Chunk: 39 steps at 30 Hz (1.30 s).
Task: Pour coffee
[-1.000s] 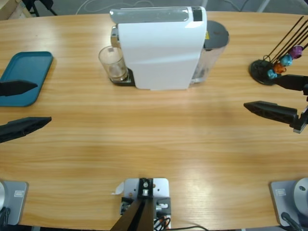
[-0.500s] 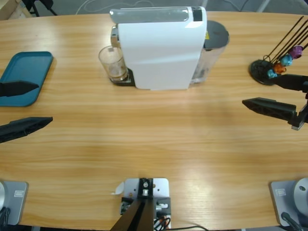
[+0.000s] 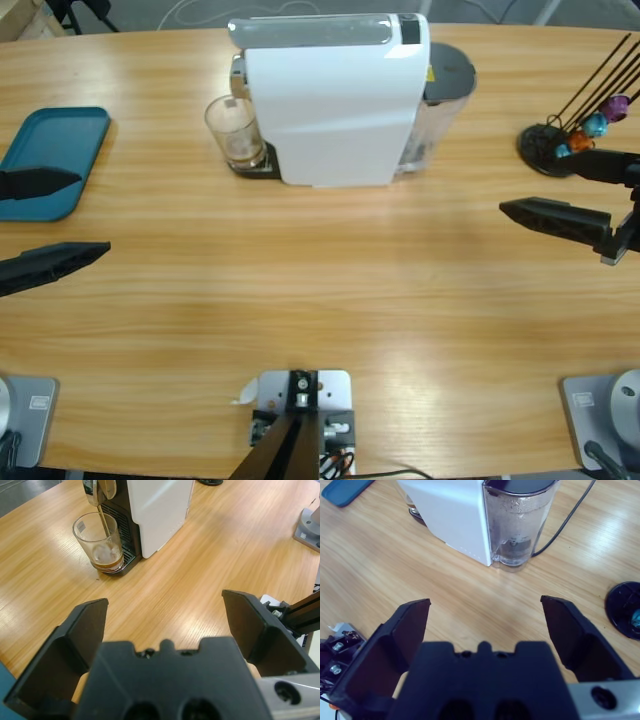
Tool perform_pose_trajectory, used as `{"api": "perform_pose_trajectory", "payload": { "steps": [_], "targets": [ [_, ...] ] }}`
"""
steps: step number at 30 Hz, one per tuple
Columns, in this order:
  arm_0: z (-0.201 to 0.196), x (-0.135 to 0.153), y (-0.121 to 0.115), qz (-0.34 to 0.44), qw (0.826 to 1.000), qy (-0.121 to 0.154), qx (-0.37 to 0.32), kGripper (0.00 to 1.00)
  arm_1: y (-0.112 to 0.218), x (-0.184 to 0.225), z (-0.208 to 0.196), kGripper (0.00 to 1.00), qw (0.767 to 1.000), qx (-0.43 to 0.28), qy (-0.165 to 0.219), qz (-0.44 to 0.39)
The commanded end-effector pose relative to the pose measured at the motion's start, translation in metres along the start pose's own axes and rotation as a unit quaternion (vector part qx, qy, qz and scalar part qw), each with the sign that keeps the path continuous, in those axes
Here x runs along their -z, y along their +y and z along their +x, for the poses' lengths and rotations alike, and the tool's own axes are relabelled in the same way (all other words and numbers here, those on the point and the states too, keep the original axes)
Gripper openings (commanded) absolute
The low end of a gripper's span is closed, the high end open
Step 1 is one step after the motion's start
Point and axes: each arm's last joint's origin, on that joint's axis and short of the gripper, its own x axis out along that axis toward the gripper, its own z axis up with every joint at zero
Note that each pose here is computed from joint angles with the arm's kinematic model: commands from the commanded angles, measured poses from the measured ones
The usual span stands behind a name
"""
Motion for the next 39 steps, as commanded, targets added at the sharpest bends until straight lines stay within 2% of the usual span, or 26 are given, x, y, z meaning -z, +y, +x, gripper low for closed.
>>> {"api": "perform_pose_trajectory", "payload": {
  "steps": [1,2,5,8,14,21,23,26,30,36,39],
  "targets": [
    [0.01,0.016,0.003,-0.01,0.999,0.034,-0.013,1.0,-0.003,0.012,0.008,1.0,1.0,0.012,0.024,-0.001],
    [0.01,0.016,0.004,-0.01,0.999,0.033,-0.027,1.0,-0.003,0.012,0.008,1.0,1.0,0.012,0.024,-0.001],
    [0.004,0.009,0.003,0.003,0.999,0.005,-0.034,1.0,-0.003,0.012,0.009,1.0,1.0,0.012,0.026,-0.001],
    [0.006,-0.003,0.007,0.031,0.999,-0.002,-0.045,1.0,-0.003,0.013,0.007,1.0,1.0,0.011,0.021,0.0],
    [0.039,-0.022,0.025,0.058,0.997,0.019,-0.049,1.0,-0.004,0.015,0.002,1.0,1.0,0.01,0.013,0.0],
    [0.075,-0.049,0.055,0.061,0.995,0.029,-0.072,1.0,-0.004,0.015,0.002,1.0,1.0,0.01,0.014,0.001],
    [0.079,-0.05,0.057,0.057,0.995,0.028,-0.074,1.0,-0.004,0.014,0.005,1.0,1.0,0.011,0.017,0.001],
    [0.084,-0.044,0.058,0.052,0.995,0.043,-0.076,1.0,-0.004,0.013,0.008,1.0,1.0,0.012,0.021,0.001],
    [0.075,-0.05,0.055,0.046,0.994,0.02,-0.093,0.977,-0.004,0.013,0.008,1.0,1.0,0.012,0.021,0.001],
    [0.068,-0.056,0.044,0.072,0.995,-0.029,-0.056,1.0,-0.003,0.012,0.013,1.0,0.999,0.011,0.033,0.001],
    [0.078,-0.048,0.048,0.084,0.995,-0.004,-0.056,1.0,-0.003,0.012,0.014,1.0,0.999,0.012,0.038,0.001]
  ]
}}
